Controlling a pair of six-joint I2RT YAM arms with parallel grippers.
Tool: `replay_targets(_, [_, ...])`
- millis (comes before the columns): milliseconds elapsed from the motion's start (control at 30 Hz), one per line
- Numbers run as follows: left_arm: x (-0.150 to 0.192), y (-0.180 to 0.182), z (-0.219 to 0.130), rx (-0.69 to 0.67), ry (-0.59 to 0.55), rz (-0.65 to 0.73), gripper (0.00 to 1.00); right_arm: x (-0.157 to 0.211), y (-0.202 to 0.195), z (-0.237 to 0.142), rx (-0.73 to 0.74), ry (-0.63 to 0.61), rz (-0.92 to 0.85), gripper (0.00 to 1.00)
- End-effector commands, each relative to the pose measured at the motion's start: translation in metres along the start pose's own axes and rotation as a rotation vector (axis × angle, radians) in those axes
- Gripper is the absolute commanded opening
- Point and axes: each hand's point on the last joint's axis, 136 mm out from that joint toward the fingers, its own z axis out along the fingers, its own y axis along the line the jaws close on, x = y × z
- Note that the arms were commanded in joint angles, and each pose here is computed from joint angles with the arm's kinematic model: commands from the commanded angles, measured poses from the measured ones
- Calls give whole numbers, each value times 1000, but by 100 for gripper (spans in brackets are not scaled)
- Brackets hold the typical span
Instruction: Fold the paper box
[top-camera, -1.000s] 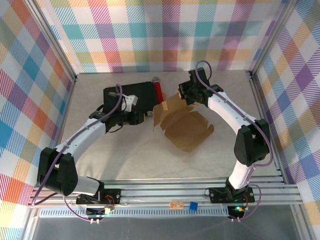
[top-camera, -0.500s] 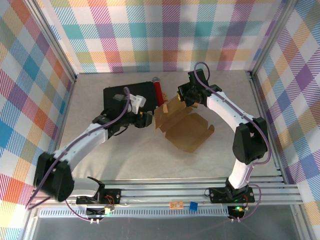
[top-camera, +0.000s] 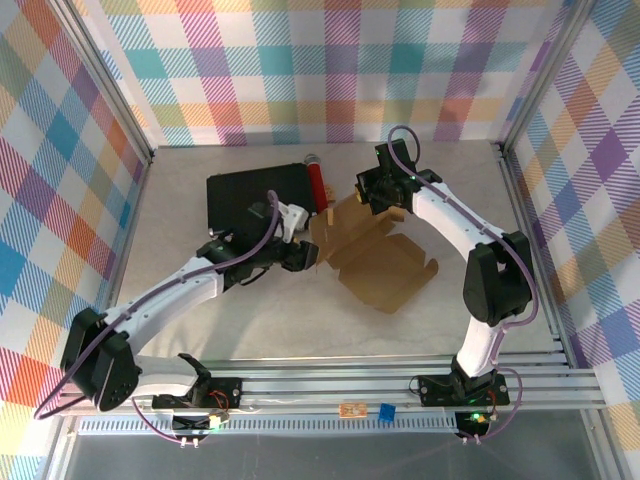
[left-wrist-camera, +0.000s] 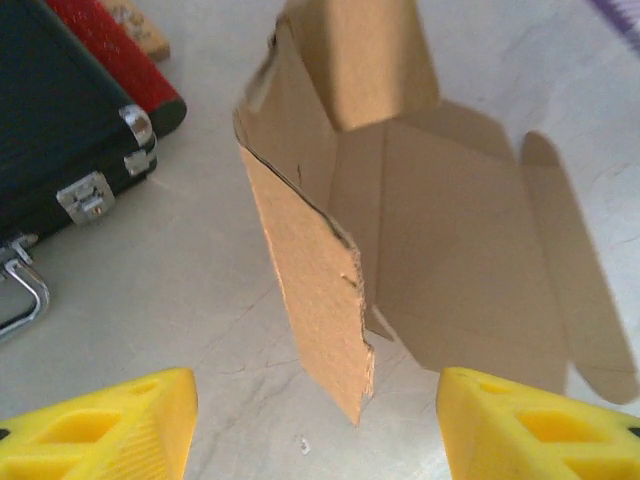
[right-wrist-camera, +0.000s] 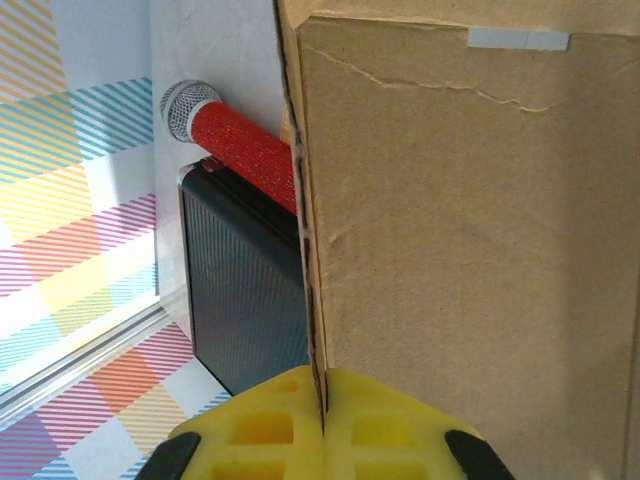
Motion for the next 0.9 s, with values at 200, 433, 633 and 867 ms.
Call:
replay_targets(200, [-17,6,25,-128,-47,-33,57,-4,1,-1,8,-12,56,0])
replay_targets(433, [-9,39,40,-340,28,-106,7,-3,1,-10,-21,-44,91,0])
replay_targets(633, [-11,81,26,-628,49,-112,0,20,-15,-26,-42,-108,213,0])
replay_targets(867, [-16,101,26,-752,-41,-142,0,60,-29,-23,-130,-179,343,0])
